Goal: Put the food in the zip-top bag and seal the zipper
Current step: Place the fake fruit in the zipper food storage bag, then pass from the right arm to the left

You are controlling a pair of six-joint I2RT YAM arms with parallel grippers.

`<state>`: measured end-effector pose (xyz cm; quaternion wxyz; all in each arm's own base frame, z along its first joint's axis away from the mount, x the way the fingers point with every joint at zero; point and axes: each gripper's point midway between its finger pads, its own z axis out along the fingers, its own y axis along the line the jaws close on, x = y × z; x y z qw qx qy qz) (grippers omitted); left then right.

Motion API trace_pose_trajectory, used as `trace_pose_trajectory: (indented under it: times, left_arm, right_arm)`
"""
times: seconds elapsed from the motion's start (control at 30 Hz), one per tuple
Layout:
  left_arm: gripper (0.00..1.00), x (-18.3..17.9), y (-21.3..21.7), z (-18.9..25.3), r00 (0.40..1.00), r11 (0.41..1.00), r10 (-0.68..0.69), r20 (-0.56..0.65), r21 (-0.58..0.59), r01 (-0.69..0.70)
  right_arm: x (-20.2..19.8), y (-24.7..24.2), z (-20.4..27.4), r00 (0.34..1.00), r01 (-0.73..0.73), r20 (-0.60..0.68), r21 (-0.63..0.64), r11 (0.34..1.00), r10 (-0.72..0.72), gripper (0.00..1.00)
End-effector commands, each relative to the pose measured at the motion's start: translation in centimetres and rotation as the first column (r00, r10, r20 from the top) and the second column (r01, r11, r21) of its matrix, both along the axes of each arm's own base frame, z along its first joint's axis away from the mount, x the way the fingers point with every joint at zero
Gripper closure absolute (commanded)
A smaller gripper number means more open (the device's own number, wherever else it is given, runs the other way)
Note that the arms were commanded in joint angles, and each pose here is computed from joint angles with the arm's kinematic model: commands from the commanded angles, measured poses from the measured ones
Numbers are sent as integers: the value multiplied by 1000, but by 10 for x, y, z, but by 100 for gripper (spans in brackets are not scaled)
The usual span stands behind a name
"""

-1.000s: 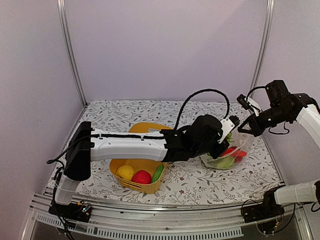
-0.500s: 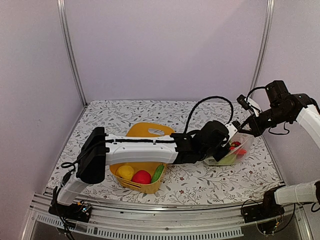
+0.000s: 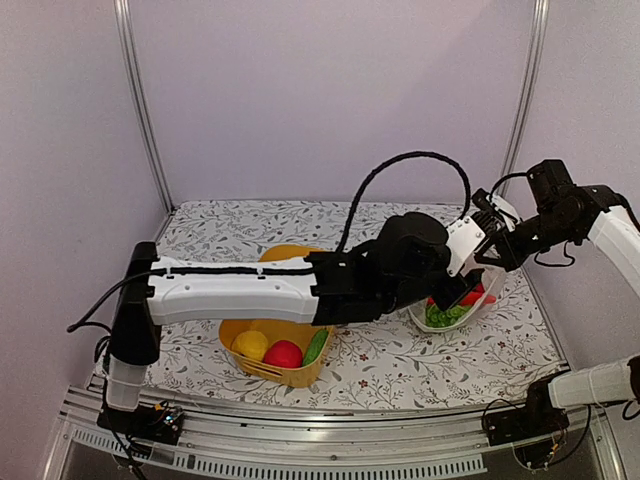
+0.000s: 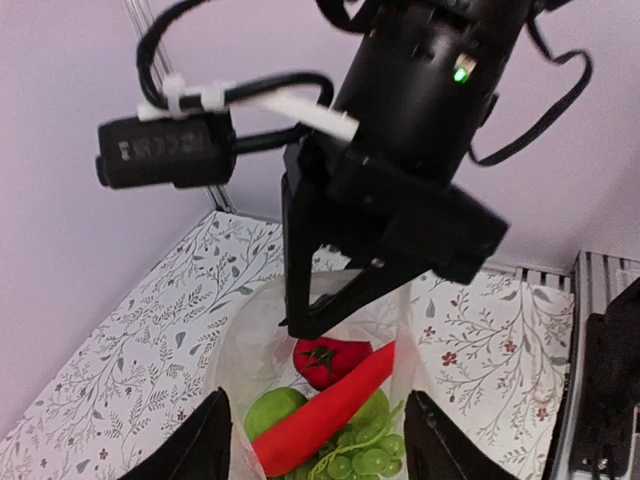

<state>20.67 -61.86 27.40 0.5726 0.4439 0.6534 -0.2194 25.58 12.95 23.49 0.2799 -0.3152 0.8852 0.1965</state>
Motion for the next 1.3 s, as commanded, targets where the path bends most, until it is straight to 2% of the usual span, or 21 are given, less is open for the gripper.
trace_pose_trajectory:
  times: [0.0,0.1,0.17,0.23,0.4,0.57,0.8,0.97,1.03,1.17,1.27]
  left_arm:
    - [40,-42,20,88,993,977,-98,61,-182,107]
    - [38,-33,45,80,1000,989,-14,20,-146,17]
    - [39,-21,64,60,997,994,82,-13,-72,-82]
    - [39,-16,75,39,992,993,113,-48,-16,-114]
    - [40,-7,78,-10,970,989,144,-198,73,-131]
    - [41,5,63,-39,942,994,93,-322,78,-72]
    - [45,19,39,-70,920,997,25,-392,71,3]
    - [57,50,37,-78,931,991,124,-344,90,-99]
    - [66,60,34,-81,937,992,121,-327,80,-100]
    - [98,68,30,-80,932,994,106,-346,69,-88]
    - [100,57,33,-53,928,997,83,-363,35,-75]
  right_arm:
    - [13,-1,18,997,20,80,-5,1000,-19,100]
    - [15,-1,10,1000,20,24,-18,1000,-20,100]
    - [15,3,16,999,9,47,8,1000,-9,100]
    - [12,2,19,997,12,80,16,1000,-13,100]
    - [8,3,-4,1000,-1,11,9,1000,1,100]
    - [5,1,-8,1000,-2,15,-5,1000,2,100]
    - [3,-1,-5,1000,-7,19,-21,1000,7,100]
    - [0,-1,-2,1000,-13,11,-18,1000,13,100]
    - [-2,-2,-2,1000,-16,23,-23,1000,17,100]
    - [-5,-3,-3,1000,-16,19,-31,999,17,98]
    - [-8,-4,2,1000,-20,20,-32,999,21,91]
